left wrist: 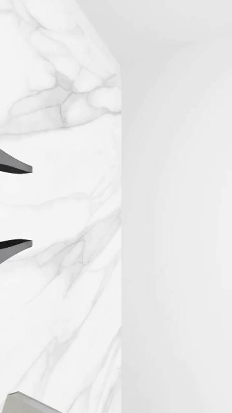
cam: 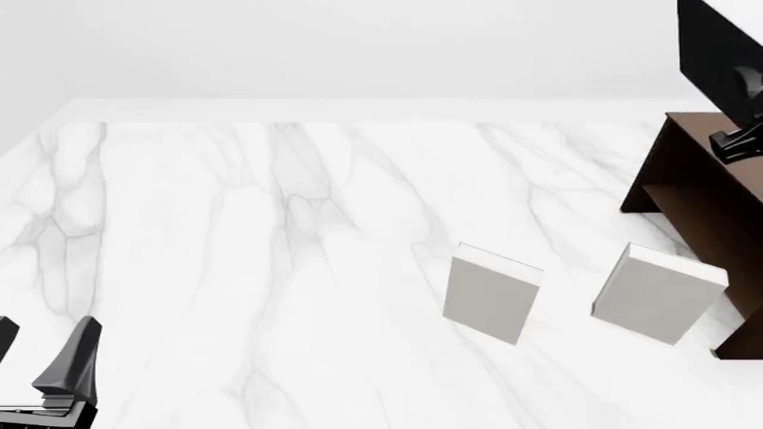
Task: Pick up the book on the left and place it on top of the shelf.
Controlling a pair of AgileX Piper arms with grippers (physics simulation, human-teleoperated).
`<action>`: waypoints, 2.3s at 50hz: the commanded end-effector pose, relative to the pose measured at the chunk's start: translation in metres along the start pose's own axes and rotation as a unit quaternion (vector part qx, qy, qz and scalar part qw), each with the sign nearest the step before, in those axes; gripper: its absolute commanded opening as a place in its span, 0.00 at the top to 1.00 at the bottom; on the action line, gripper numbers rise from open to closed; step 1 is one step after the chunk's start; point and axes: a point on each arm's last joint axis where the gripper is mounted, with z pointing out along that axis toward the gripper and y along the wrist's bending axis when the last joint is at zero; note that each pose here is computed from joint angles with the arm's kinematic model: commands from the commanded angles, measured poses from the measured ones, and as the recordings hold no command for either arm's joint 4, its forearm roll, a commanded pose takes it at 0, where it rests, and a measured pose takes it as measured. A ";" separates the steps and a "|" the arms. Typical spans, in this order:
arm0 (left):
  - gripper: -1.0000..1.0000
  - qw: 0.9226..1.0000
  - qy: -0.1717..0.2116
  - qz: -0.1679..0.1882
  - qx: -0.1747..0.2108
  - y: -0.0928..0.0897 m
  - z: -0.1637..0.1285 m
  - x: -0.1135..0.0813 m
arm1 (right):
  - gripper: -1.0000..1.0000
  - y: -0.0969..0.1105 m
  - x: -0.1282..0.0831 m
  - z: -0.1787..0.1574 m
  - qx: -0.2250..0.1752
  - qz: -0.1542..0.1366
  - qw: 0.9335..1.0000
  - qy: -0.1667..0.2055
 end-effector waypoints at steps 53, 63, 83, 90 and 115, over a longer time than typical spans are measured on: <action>0.00 1.000 0.000 0.000 0.000 0.000 0.000 0.000 | 1.00 -0.042 0.024 0.002 0.093 -0.068 0.991 0.067; 0.00 1.000 0.000 0.000 0.000 0.000 0.000 0.000 | 1.00 -0.048 0.026 0.000 0.106 -0.070 0.989 0.074; 0.00 1.000 0.000 0.000 0.000 0.000 0.000 0.000 | 1.00 -0.057 0.043 0.007 0.124 -0.091 0.983 0.104; 0.00 1.000 0.000 0.000 0.000 0.000 0.000 0.000 | 1.00 -0.061 0.047 0.011 0.130 -0.098 0.980 0.111; 0.00 1.000 0.000 0.000 0.000 0.000 0.000 0.000 | 1.00 -0.070 0.067 0.041 0.130 -0.108 0.977 0.133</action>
